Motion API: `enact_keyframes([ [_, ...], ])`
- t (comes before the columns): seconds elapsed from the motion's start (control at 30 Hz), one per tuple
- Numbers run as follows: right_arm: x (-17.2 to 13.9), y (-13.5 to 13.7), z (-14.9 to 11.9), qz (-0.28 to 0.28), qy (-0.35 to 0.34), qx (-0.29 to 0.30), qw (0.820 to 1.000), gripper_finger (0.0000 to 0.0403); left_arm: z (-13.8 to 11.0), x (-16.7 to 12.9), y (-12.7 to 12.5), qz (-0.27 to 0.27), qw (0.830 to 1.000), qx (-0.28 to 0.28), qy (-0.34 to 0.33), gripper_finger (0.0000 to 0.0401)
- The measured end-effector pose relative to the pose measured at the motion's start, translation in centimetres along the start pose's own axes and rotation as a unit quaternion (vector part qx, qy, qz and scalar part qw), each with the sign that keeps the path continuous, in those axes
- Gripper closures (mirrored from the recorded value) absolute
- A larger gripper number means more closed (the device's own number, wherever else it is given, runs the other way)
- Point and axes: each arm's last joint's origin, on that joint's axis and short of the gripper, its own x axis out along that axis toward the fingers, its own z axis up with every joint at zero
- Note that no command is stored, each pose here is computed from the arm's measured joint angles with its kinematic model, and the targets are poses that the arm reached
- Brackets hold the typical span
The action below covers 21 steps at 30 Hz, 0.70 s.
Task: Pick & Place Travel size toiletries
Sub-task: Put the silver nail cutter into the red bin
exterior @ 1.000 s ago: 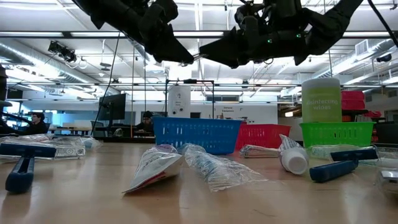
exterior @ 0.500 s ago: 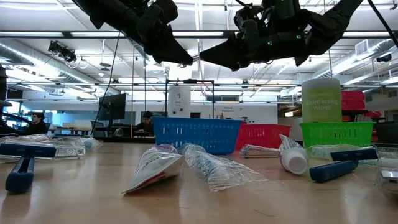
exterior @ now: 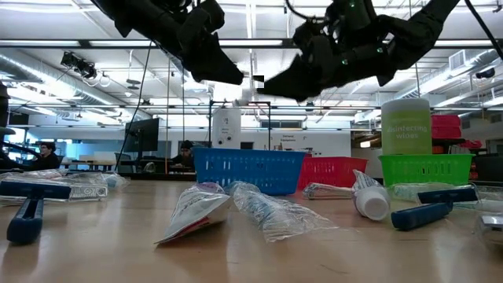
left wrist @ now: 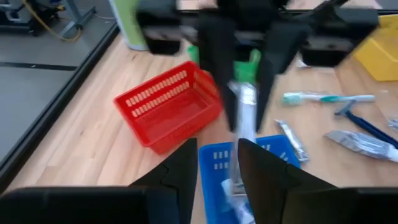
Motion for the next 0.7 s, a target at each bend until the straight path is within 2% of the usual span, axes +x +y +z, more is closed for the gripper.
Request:
enact_keyframes([
  [0.17, -0.2, 0.0, -0.4, -0.015, 0.029, 0.007, 0.999, 0.0342, 0.0, 0.0, 0.1, 0.013, 1.0, 0.0, 0.002, 0.0267],
  [0.3, -1.7, -0.3, 0.4, -0.101, 0.065, 0.008, 0.993, 0.0341, -0.1, 0.0, 0.1, 0.021, 1.0, 0.0, 0.003, 0.0268],
  [0.4, -3.5, -0.6, 0.9, -0.183, 0.105, 0.041, 0.977, 0.0339, -0.1, 0.0, 0.1, 0.021, 1.0, 0.0, 0.006, 0.0269],
  [0.5, -5.1, -0.8, 0.9, -0.243, 0.137, 0.096, 0.955, 0.0339, -0.1, 0.0, 0.1, 0.021, 1.0, -0.002, 0.006, 0.0267],
  [0.63, -5.8, -0.7, -0.4, -0.275, 0.193, 0.152, 0.929, 0.0337, -0.1, 0.0, 0.1, 0.022, 1.0, 0.008, 0.006, 0.0267],
  [0.7, -5.7, -0.6, -1.2, -0.278, 0.205, 0.16, 0.925, 0.0334, -0.1, 0.0, 0.1, 0.024, 1.0, 0.013, 0.005, 0.0268],
])
